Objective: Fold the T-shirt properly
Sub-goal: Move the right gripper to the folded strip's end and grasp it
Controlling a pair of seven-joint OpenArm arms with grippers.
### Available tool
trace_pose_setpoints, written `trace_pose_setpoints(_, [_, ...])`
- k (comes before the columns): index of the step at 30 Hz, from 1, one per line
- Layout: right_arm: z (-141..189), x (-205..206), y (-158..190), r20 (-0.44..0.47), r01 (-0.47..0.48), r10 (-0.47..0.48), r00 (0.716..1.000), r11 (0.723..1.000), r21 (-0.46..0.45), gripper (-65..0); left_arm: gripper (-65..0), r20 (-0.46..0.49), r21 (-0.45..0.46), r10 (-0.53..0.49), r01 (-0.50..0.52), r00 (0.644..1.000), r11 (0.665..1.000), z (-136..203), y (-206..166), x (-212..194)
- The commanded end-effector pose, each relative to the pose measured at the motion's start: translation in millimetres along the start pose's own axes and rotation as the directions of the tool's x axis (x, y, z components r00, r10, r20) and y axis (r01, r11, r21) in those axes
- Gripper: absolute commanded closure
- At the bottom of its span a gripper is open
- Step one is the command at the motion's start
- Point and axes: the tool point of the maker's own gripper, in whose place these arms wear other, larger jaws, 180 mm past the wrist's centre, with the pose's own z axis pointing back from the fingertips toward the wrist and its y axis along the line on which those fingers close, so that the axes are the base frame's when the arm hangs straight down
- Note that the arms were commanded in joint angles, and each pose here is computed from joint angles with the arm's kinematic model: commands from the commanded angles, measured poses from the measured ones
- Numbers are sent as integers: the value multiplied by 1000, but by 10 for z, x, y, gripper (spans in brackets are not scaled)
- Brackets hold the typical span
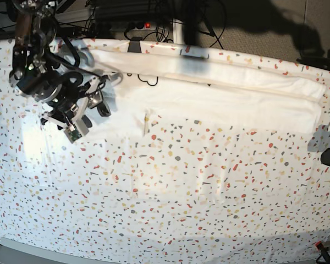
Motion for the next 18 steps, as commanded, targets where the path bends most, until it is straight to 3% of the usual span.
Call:
trace_pose_setpoints(1, [95,-6,-20,5,-14,14,1000,1000,-22,-299,-267,60,3,-28,27,998,1000,135,-8,229])
trace_pose_setpoints(4, [279,-195,47,-27,11,-12,1000,999,-31,-299,-267,34,33,-42,41,999,999,133,49,175])
trace_pose_setpoints(7, [464,-376,72,-70,21,-25,997,998,-53,-299,-267,-57,151,-95,103,994,983,136,279,-2])
trace_pose_setpoints(10, [637,-456,74,-93,15,-22,995,997,-80,-299,-324,-122,230,-5,33,993,973,158,431,-192])
trace_pose_setpoints(13, [771,-456,142,-105,8,-16,994,997,-76,-299,-387,-166,199,70,-36,984,979,122,371,-392])
trace_pose_setpoints(18, [875,-484,293,-127,-1,-5,992,999,-47,-298,-387,-211,165,114,-80,971,983,-17,302,-748])
